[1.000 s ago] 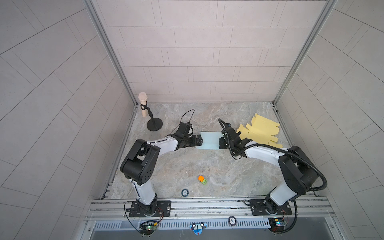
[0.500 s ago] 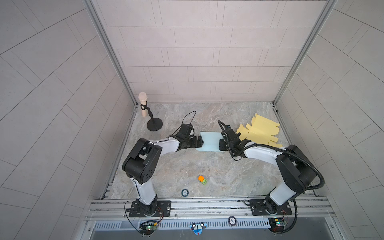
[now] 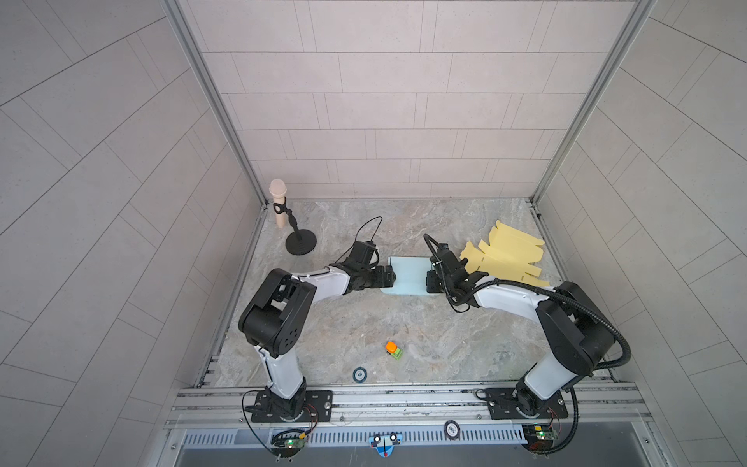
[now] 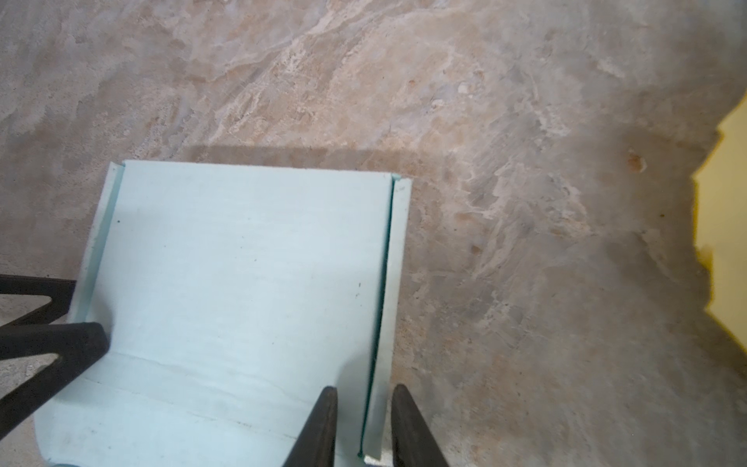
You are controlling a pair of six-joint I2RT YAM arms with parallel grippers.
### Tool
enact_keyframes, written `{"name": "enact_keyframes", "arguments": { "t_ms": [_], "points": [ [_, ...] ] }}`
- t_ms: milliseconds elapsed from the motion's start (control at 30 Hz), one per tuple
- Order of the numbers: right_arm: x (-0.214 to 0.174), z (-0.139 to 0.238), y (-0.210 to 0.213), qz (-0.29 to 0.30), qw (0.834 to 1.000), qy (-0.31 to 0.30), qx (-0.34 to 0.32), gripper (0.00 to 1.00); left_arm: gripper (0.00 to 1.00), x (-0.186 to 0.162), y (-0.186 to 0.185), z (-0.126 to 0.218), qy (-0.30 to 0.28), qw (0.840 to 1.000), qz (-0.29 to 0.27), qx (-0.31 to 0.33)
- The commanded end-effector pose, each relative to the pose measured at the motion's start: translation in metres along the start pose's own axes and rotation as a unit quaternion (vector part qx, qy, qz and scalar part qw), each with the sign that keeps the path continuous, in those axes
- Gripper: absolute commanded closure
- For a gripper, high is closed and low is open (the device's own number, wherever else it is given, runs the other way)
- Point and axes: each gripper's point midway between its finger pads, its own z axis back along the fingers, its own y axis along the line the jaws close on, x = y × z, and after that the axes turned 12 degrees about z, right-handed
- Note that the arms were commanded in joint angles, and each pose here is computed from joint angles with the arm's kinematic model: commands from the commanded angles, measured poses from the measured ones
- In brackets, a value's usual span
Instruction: Fold the paper box
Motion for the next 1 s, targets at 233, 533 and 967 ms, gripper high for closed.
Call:
{"name": "enact_keyframes", "arguments": {
  "t_ms": [233,533,967],
  "points": [
    [0.009,0.012,-0.004,0.005,1.0,-0.007,-0.008,0.66,0.08,-0.015,0.018,0.002,0.019,0.999,-0.007,0.038],
    [0.025,0.04,-0.004,0.022,1.0,-0.02,-0.005,0.54,0.06,-0.006,0.012,0.014,0.003,0.999,-0.005,0.044],
    [0.017,0.065,0.0,0.055,0.998,0.021,0.007,0.41,0.0,-0.007,-0.01,0.051,-0.027,0.999,-0.025,0.03]
  ]
}}
